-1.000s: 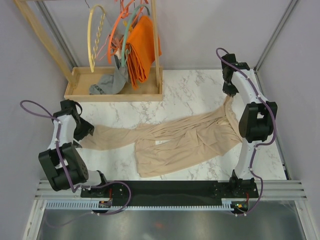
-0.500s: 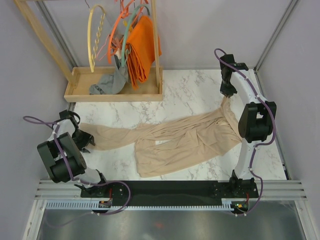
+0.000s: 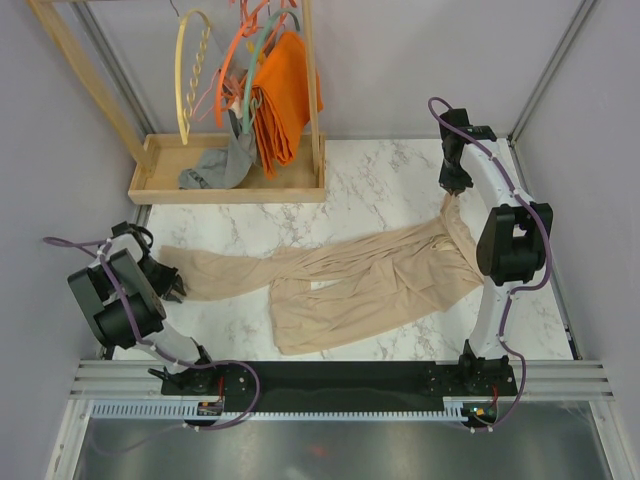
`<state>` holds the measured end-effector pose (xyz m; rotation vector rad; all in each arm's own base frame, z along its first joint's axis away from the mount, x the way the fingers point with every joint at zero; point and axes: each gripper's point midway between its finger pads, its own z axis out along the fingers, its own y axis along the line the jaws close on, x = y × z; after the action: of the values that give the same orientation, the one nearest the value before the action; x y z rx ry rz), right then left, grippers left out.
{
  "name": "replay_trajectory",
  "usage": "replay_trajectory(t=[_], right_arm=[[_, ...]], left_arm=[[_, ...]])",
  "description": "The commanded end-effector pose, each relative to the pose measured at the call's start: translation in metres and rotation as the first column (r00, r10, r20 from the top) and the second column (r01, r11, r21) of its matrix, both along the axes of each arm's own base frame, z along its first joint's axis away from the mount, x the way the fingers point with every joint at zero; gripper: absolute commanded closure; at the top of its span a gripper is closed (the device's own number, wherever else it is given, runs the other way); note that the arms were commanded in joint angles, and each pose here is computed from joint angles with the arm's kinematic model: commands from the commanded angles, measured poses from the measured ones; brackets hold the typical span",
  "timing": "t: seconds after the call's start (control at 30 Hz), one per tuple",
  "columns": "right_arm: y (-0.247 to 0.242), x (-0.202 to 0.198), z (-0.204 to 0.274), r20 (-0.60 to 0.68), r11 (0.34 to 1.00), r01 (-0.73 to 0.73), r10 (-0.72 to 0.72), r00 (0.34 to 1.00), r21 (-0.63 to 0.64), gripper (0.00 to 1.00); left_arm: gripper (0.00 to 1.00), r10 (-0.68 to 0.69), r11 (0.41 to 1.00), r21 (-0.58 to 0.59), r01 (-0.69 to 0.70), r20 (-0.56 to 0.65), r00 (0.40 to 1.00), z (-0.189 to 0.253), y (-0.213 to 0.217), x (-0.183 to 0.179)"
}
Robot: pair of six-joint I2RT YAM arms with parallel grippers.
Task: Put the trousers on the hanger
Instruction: Flatten out the trousers at the center of the board.
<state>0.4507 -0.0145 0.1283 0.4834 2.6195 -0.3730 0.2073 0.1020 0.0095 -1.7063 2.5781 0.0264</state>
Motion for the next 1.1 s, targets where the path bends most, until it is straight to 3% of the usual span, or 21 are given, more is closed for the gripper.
replay_trajectory(t=[0.0,0.03,0.1,0.3,0.57,0.77,1.07], right_arm=[[0.002,0.007,0.01,0.034,1.0,-0.006,0.006,0.999,0.013,1.0],[0.002,0.006,0.01,0.032,1.0,-0.008,0.007,0.999,0.013,1.0],[0.003,0.003,0.01,0.029,1.0,-0.013,0.013,1.0,0.011,1.0],[0.004,0.004,0.01,0.029,1.0,-0.014,0.014,0.999,-0.002,1.0],[-0.031,0.015,-0.002,0.016,0.995,0.1,-0.1,0.995,-0.027,1.0],[-0.076,0.011,0.024,0.067,0.975,0.184,-0.177,0.982,-0.123,1.0],[-0.117,-0.03,0.108,0.223,0.916,0.305,-0.25,0.942,-0.261,1.0]], left_arm=[[0.72,-0.017,0.999,0.037,0.015,0.034,0.999,-0.013,0.015,0.018],[0.89,-0.022,0.999,0.039,0.021,0.031,0.999,-0.013,0.016,0.018],[0.98,-0.028,0.998,0.049,0.026,0.031,0.999,-0.012,0.019,0.019],[0.98,-0.043,0.993,0.116,0.03,0.112,0.993,0.022,0.024,0.024],[0.98,0.004,0.971,0.225,-0.086,0.34,0.94,0.107,0.034,0.044],[0.98,-0.005,0.954,0.266,-0.137,0.472,0.882,0.161,0.045,0.063],[0.98,-0.031,0.952,0.275,-0.136,0.529,0.848,0.208,0.055,0.086]])
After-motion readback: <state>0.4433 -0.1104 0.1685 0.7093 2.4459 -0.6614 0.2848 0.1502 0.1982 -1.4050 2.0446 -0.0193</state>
